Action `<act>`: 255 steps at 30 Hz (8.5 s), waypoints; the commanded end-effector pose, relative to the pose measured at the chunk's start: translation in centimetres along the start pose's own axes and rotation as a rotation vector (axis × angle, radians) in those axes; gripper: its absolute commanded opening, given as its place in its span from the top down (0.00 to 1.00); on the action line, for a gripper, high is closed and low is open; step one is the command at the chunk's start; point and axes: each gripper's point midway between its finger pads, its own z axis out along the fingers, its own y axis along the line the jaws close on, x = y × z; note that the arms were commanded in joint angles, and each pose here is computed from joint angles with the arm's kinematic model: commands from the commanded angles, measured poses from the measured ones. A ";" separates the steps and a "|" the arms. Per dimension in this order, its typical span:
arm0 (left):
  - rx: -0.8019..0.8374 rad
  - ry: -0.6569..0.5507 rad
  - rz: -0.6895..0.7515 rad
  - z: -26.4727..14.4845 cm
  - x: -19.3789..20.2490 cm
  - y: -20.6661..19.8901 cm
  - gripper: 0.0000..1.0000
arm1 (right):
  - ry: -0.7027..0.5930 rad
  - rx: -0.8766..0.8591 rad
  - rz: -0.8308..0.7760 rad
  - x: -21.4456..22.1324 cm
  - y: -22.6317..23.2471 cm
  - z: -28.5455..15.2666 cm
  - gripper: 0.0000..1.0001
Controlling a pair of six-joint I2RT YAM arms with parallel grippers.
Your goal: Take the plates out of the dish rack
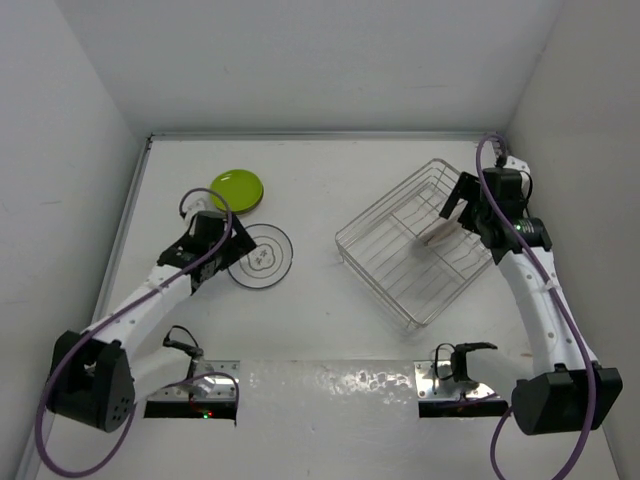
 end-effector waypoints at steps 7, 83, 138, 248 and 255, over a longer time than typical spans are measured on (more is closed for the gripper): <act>0.183 -0.196 0.272 -7.9 -8.8 -6.5 0.00 | -0.132 0.184 0.145 -3.1 -2.4 0.8 0.26; 1.138 0.000 0.271 -17.7 -8.4 -29.2 0.00 | -0.294 -0.863 0.049 -12.8 16.7 -10.5 1.00; 0.171 -0.057 -0.034 -2.7 -1.6 -1.4 0.00 | -0.070 -0.137 -0.025 -0.8 2.9 -1.5 0.01; 0.333 0.025 -0.185 -2.3 0.1 -2.7 1.00 | 0.083 -0.872 -0.022 0.5 18.4 -2.2 0.06; 0.279 0.050 -0.169 -2.7 0.4 -1.9 0.82 | 0.063 -0.818 -0.057 0.1 17.2 -2.9 0.05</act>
